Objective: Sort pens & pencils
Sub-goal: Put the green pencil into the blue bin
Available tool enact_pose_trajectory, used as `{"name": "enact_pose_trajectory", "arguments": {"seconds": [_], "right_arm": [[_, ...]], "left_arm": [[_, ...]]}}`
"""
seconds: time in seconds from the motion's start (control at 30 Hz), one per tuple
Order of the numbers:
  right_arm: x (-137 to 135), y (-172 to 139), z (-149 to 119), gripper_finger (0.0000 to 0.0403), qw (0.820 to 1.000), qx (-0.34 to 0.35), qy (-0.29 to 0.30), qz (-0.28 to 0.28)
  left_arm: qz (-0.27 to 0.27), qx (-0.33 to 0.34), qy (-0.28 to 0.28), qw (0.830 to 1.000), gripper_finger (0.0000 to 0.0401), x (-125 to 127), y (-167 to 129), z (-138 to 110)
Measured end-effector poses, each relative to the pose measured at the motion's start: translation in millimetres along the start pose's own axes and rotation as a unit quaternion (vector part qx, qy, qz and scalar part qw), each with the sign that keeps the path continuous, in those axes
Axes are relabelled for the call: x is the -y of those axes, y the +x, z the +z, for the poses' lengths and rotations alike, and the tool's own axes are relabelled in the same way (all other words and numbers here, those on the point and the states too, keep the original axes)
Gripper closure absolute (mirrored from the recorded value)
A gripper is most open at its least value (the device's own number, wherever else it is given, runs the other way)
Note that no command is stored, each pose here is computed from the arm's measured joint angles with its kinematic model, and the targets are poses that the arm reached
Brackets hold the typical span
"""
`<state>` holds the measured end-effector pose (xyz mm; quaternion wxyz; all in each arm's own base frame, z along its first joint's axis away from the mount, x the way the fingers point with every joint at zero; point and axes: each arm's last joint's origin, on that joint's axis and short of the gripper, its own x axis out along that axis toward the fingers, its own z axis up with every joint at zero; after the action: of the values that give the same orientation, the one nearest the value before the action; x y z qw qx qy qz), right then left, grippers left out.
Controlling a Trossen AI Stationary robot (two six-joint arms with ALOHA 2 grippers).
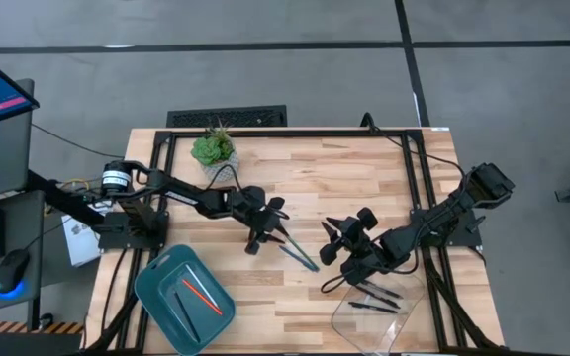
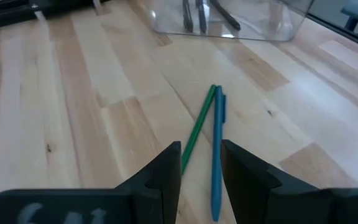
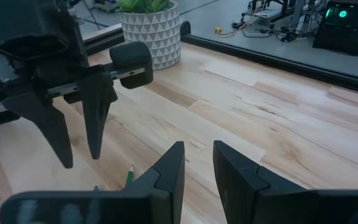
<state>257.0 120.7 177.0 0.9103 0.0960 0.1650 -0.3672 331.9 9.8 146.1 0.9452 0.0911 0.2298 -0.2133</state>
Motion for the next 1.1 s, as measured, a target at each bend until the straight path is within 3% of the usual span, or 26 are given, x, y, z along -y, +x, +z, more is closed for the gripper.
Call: {"name": "enact_pose_trajectory", "arguments": {"seconds": [0.5, 1.1], "right_arm": [[0, 0, 0, 0.0295, 1.0, 0.0, 0.001, 0.0], [0, 0, 0, 0.0295, 1.0, 0.0, 0.0, 0.0]], "left_arm": [[0.01, -0.016, -0.003, 1.0, 0.0297, -7, 5, -13], [0.009, 0.005, 0.0, 1.0, 0.0297, -11, 4, -11]]}}
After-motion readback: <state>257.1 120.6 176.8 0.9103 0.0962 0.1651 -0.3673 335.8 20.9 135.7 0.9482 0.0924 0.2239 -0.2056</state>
